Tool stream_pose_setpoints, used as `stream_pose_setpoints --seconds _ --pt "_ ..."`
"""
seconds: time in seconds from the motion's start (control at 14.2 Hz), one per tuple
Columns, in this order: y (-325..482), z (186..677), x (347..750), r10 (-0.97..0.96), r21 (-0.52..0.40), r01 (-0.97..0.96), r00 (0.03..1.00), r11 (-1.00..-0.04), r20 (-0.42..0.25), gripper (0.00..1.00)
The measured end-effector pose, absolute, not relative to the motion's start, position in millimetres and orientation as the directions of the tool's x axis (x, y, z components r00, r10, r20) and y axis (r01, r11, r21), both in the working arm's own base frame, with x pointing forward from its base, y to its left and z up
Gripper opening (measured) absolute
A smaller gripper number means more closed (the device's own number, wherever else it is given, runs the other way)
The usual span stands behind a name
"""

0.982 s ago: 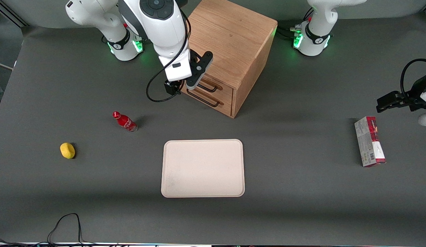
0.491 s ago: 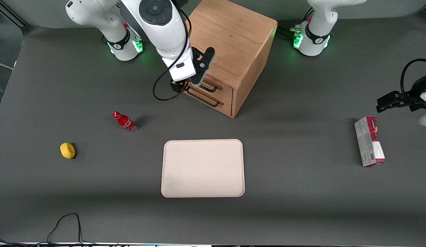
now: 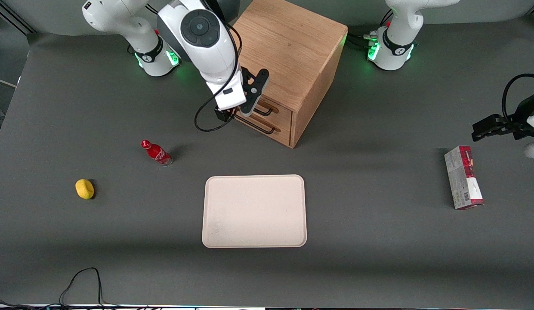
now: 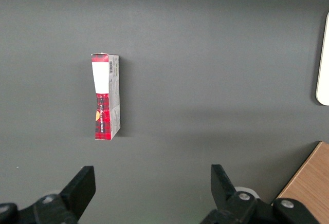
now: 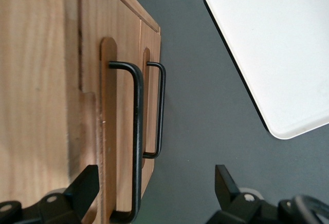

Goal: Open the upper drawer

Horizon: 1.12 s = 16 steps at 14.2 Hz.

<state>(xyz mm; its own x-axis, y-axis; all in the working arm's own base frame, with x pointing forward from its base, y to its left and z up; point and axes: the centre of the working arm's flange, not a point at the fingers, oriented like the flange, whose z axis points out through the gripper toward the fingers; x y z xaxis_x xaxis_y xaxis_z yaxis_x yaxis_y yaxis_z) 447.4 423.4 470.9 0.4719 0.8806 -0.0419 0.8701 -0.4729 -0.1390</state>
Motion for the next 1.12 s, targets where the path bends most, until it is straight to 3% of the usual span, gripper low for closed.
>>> stream_pose_setpoints --seconds 0.84,1.12 --pt "417 433 450 0.875 -0.124 0.867 0.484 -0.483 -0.018 1.00" --pt "419 403 452 0.873 -0.126 0.864 0.486 -0.487 -0.039 1.00"
